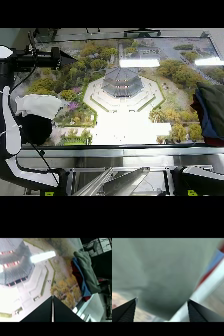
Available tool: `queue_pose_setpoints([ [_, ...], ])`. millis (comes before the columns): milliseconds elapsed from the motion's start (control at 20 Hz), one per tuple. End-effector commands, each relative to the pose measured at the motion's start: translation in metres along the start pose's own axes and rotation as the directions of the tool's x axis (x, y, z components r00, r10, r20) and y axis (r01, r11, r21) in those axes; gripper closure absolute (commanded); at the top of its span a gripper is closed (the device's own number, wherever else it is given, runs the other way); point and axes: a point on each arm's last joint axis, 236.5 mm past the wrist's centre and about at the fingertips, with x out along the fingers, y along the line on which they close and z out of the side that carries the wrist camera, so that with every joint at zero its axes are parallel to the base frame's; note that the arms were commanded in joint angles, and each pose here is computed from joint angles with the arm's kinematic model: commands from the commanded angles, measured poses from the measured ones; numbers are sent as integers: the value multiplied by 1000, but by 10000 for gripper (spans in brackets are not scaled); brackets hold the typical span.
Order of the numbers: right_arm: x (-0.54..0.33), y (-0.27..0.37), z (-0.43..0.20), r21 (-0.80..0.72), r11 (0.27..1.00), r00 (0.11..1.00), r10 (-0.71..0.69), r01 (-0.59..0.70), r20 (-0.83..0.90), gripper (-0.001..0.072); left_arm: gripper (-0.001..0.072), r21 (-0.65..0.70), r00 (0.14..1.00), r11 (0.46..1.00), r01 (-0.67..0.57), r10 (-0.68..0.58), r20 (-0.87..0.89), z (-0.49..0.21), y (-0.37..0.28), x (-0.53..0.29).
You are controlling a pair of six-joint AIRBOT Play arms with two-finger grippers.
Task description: Fold the shirts.
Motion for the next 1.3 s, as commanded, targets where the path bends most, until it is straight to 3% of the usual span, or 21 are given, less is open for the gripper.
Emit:
queue_pose_setpoints([
  [0, 16, -25, -24, 20, 997, 992, -76, 78, -103, 11, 698, -11, 1000, 1000, -1, 1, 2, 1, 6, 3],
  [100, 7, -14, -27, 37, 998, 992, -46, 51, -121, 12, 698, -19, 1000, 1000, -5, 5, 18, 5, 10, 5],
  [300, -32, 74, -35, -91, 976, 976, 187, -197, -107, 15, 698, 7, 1000, 1000, 3, -3, 21, 9, 1, 1],
  [350, -43, 92, -40, -149, 965, 974, 206, -218, -90, 150, 698, 31, 1000, 999, 10, -10, 13, 10, -7, -2],
  [400, -52, 104, -45, -199, 956, 976, 206, -216, -70, 363, 699, 55, 1000, 998, 15, -15, 7, 11, -15, -6],
  [450, -60, 118, -51, -247, 944, 976, 212, -218, -49, 405, 699, 86, 1000, 996, 22, -22, -3, 11, -25, -11],
  [650, -78, 175, -103, -482, 848, 973, 224, -218, -45, 415, 701, 136, 998, 990, 38, -30, -60, 2, -54, -26],
  [700, -80, 189, -121, -561, 799, 972, 228, -219, -55, 517, 701, 139, 998, 990, 38, -29, -64, -2, -59, -26],
  [750, -77, 203, -142, -642, 735, 971, 228, -220, -72, 687, 702, 133, 996, 990, 42, -32, -78, -11, -65, -25],
  [900, -48, 209, -213, -761, 600, 968, 155, -249, -195, 692, 702, 109, 979, 994, -15, 37, -201, -72, -68, -5],
  [1050, -6, 181, -280, -796, 531, 952, 81, -291, -294, 693, 701, 104, 942, 993, -48, 80, -327, -162, -79, 24],
  [1250, 36, 151, -349, -786, 474, 915, 144, -397, -376, 691, 699, 63, 911, 996, -57, 78, -405, -270, -85, 56],
])
